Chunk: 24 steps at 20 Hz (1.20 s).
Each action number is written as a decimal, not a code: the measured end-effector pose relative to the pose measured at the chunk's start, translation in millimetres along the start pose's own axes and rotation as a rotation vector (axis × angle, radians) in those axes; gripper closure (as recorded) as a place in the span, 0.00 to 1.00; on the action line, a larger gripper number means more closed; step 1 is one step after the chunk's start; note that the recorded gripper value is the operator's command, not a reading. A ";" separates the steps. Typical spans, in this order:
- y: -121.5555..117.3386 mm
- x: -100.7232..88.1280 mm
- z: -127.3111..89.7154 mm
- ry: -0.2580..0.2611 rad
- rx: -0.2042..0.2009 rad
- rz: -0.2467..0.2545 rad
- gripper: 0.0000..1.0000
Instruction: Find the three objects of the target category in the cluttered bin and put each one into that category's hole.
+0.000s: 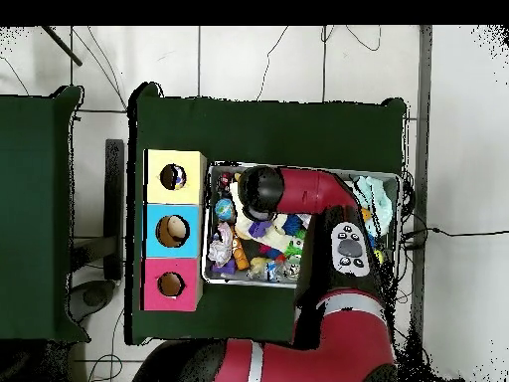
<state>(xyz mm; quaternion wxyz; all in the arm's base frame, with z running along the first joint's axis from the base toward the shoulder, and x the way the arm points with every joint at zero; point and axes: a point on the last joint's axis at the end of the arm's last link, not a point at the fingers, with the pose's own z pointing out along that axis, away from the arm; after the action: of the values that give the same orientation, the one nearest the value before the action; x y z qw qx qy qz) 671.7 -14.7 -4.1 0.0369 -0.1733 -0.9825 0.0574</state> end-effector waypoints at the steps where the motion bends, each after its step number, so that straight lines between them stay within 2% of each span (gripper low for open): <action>1: -0.1 0.1 0.3 -0.003 0.002 -0.002 0.00; 10: -3.8 -4.7 -0.1 -0.073 0.022 -0.017 0.00; 15: -8.9 -3.9 -3.0 -0.103 0.051 -0.024 0.00; 24: -14.5 0.2 -3.7 -0.106 0.089 -0.026 0.00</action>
<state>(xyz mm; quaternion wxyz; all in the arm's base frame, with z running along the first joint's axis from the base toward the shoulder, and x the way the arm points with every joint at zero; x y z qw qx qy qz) 666.9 -27.8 1.4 -0.0069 -0.1553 -0.9817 0.1097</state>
